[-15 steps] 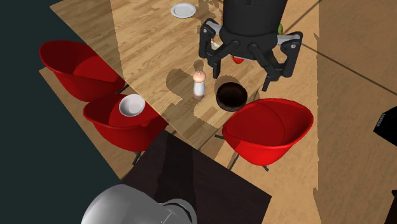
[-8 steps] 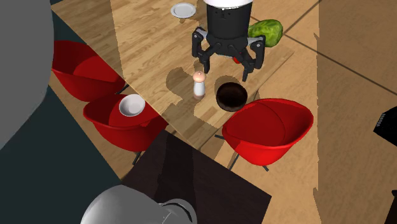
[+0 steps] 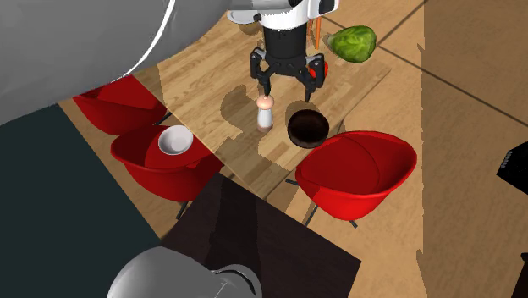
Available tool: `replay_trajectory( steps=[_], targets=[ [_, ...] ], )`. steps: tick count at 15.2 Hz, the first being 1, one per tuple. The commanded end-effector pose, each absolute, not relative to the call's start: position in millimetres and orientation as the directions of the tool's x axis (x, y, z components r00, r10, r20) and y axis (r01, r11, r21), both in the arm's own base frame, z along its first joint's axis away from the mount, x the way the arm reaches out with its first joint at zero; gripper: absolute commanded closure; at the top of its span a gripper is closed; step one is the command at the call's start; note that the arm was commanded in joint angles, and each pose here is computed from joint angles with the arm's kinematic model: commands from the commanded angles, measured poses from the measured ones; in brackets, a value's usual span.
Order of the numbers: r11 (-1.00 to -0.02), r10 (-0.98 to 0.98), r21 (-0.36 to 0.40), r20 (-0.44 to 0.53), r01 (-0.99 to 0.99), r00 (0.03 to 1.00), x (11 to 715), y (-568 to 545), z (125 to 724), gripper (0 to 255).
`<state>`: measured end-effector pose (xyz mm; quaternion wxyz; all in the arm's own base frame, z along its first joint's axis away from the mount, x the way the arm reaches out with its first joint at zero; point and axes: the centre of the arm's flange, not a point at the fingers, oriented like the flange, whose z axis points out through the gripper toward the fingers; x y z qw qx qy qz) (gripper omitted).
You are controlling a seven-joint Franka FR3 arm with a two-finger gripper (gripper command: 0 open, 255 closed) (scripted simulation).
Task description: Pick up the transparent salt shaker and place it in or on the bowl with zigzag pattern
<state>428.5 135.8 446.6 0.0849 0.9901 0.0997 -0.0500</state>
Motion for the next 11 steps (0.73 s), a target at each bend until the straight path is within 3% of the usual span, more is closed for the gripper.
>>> replay_trajectory(
  steps=[1, 11],
  targets=[
    [-0.963, 0.196, 0.163, -0.121, 0.215, 0.973, 441.4, 151.9, 428.6, 0],
    [-0.948, 0.232, 0.188, -0.150, 0.259, 0.961, 506.4, 221.9, 330.8, 0]
  ],
)
